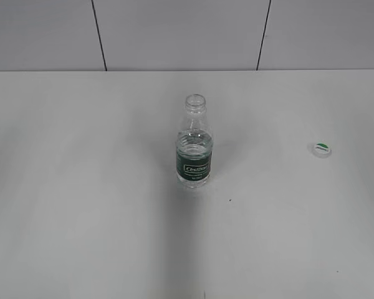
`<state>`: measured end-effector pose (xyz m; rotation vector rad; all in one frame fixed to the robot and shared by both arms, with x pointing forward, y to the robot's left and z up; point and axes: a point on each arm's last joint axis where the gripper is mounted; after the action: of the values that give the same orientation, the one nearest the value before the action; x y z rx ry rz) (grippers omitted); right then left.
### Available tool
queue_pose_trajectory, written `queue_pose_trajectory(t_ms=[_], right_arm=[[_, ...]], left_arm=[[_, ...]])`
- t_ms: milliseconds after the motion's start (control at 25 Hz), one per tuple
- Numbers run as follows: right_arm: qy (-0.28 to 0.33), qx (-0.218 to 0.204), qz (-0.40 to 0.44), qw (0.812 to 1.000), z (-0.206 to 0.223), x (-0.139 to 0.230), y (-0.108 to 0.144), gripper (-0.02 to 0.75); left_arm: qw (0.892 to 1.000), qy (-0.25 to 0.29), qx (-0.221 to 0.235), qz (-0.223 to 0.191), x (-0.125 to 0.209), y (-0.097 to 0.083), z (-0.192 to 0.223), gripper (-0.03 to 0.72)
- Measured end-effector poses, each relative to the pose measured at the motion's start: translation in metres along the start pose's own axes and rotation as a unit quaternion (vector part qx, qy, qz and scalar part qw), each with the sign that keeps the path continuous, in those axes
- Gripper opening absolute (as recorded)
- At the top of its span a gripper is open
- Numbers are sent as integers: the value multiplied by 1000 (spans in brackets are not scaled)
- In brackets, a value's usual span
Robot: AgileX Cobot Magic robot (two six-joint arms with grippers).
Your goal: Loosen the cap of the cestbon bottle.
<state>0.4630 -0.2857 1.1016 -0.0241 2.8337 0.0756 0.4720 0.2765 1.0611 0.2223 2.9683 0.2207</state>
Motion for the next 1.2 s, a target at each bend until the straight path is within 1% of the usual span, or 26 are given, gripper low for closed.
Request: queue_pose_trajectory(t_ms=[160,280,320,360,440,520,640,800,920,1080,1160,1200], right_arm=[[-49,-2,-1,999,-26,43,0,580],[-90,-3,-1,996,-40,75,0,580],[-110,-5,0,994,-47,86,0,580],[-135,-6,-1,991,-55,100,0,580],[-163,-8,-1,987,-60,120,-1,580],[-189,-10,-2,982,-63,140,-1,580],[-234,-13,-4,972,-64,172,-2,580],[-289,-15,-6,957,-56,202,-3,580],[-326,-17,-8,945,-45,217,-4,580],[-347,-16,-15,938,-30,230,-4,580],[-368,-18,-17,930,-32,235,-4,580],[-378,-18,-18,926,-33,237,-4,580]], left_arm=[[998,-61,6,-12,47,4,-27,569],[992,-126,8,-20,84,7,-48,569],[988,-154,8,-21,98,8,-55,569],[982,-189,8,-25,115,10,-64,569],[973,-230,6,-23,137,11,-70,569],[965,-263,6,-23,157,11,-71,569],[955,-294,8,-26,182,10,-63,569],[940,-342,6,-23,206,6,-46,569],[922,-386,10,-24,219,4,-39,569],[899,-437,24,-23,234,0,-32,569],[888,-459,28,-17,240,-2,-33,569],[886,-463,29,-14,241,-2,-33,569]])
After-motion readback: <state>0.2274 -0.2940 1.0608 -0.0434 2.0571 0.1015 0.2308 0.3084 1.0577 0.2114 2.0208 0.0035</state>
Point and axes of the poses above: a point on each arm's last joint axis where the gripper is mounted, z pointing out along that axis toward the gripper, y along the wrist's bending axis when the last joint is at zero, x = y × z, and after that the axes turned 8 degrees about z, right-handed
